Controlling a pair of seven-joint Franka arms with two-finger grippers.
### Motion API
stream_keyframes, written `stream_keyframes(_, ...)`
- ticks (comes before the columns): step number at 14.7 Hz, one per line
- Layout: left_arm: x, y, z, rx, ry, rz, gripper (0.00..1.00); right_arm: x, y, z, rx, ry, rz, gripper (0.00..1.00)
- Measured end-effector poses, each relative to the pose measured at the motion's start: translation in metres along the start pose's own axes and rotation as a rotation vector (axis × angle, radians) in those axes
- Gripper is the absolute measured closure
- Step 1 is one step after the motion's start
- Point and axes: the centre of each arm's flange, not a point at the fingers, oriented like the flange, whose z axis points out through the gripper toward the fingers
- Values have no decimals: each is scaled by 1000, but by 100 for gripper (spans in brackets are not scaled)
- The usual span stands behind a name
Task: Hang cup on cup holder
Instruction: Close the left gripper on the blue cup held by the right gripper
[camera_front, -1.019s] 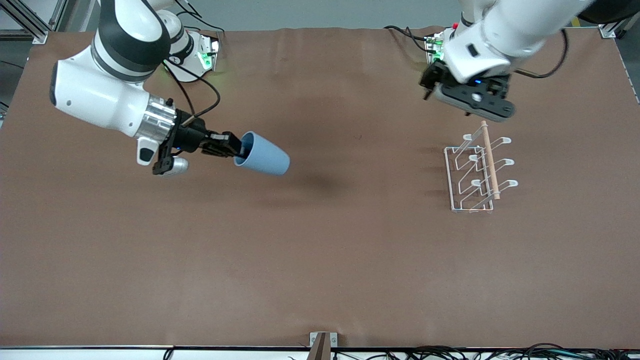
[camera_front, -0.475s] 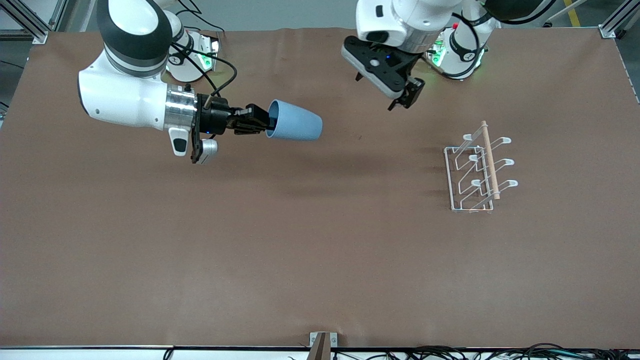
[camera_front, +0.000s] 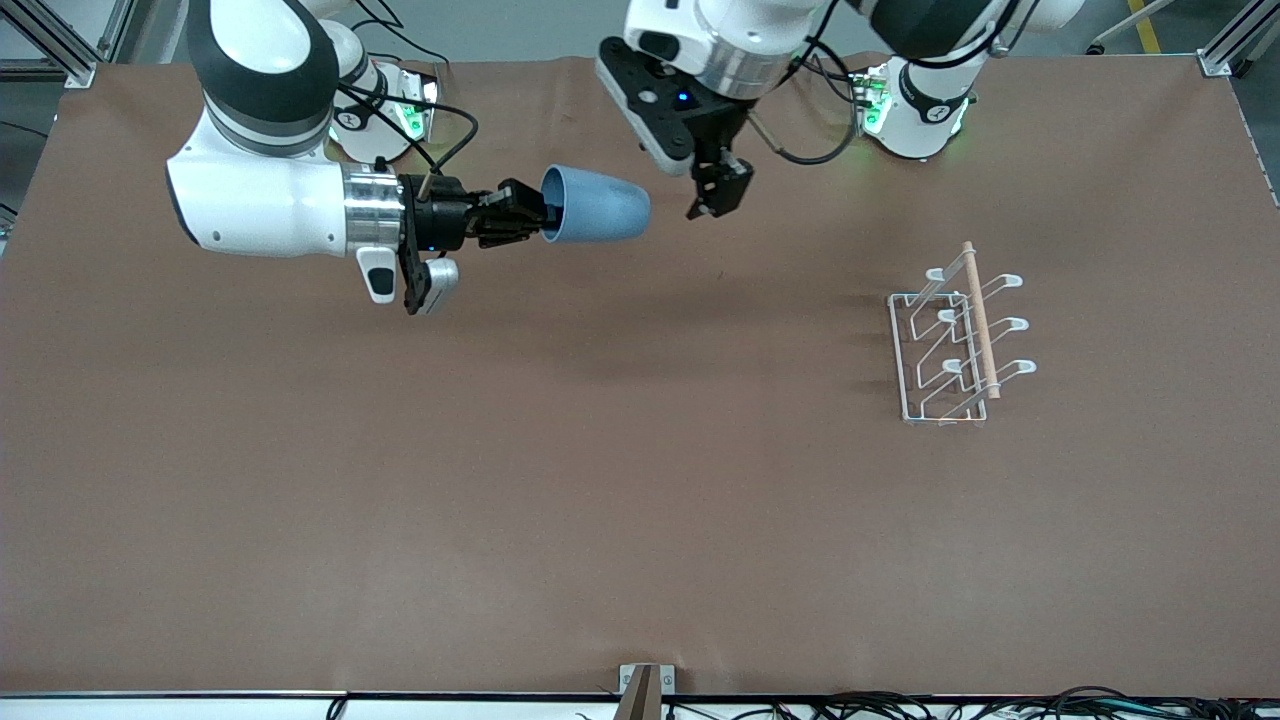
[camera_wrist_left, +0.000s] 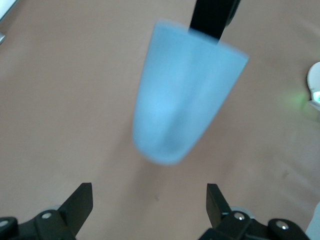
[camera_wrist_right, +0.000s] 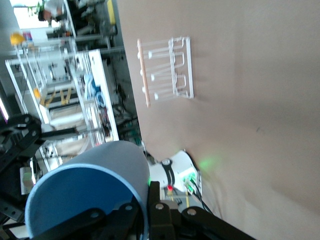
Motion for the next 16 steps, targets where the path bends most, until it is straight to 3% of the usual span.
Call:
stream_keyframes(3, 5, 12, 8, -40, 8, 39, 0, 0, 7, 3, 5, -41, -34, 95)
stream_keyframes(7, 11, 17, 6, -74, 56, 101, 0, 2, 10, 4, 10, -44, -33, 93)
stream_keyframes(9, 13, 21, 13, -114, 58, 105, 0, 2, 9, 4, 20, -43, -31, 93)
stream_keyframes(16, 18, 20, 29, -127, 50, 165, 0, 3, 10, 2, 40, -40, -23, 91)
